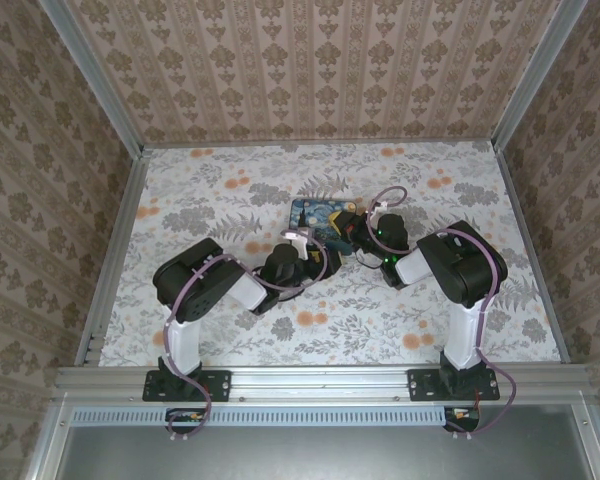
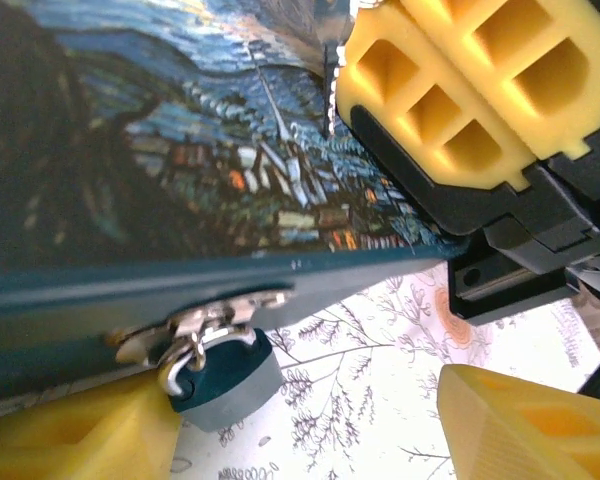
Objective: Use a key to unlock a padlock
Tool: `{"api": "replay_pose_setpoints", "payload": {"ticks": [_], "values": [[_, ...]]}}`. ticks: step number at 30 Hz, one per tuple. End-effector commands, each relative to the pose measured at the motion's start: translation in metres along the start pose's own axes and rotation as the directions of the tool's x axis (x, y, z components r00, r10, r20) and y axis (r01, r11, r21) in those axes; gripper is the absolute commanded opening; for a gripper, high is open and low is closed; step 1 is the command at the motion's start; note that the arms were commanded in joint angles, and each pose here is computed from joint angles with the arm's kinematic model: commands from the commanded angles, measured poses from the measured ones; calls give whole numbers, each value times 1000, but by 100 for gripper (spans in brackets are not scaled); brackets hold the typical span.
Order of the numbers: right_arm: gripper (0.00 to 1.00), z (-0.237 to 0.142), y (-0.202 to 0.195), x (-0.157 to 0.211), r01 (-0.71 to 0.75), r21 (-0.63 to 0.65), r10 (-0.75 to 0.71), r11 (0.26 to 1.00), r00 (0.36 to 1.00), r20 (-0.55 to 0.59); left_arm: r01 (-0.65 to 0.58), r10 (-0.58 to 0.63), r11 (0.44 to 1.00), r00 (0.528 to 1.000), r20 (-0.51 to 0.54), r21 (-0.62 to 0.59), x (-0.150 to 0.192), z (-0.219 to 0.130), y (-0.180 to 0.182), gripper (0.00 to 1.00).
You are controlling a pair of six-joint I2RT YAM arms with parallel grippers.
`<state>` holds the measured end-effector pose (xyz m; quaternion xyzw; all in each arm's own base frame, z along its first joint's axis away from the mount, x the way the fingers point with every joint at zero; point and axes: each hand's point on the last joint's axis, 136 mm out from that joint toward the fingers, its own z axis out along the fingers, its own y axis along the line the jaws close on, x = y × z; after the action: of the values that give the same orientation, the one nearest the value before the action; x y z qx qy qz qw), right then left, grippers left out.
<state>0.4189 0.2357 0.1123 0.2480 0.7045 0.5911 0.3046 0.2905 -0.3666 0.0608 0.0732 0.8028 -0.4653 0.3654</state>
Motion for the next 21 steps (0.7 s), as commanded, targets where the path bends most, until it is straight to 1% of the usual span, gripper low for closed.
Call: {"api": "replay_pose_setpoints", "payload": {"ticks": [1, 8, 14, 18, 21], "values": [[0, 0, 2, -1, 10, -24, -10, 1000, 1000, 7, 42, -44, 997, 999, 30, 62, -2, -4, -8, 69], [0, 0, 0, -1, 3, -24, -3, 1000, 1000, 8, 52, -53, 998, 998, 29, 37, 1, -5, -2, 68], [0, -2, -1, -1, 1, -22, 0, 1000, 1000, 9, 61, -61, 998, 998, 13, -20, 9, 3, 13, 64], [0, -2, -2, -1, -1, -20, 1, 1000, 1000, 10, 63, -62, 997, 998, 12, -45, 12, 7, 21, 60], [0, -2, -2, 0, -2, -19, 2, 1000, 1000, 8, 63, -63, 997, 998, 11, -52, 14, 10, 24, 55]]}}
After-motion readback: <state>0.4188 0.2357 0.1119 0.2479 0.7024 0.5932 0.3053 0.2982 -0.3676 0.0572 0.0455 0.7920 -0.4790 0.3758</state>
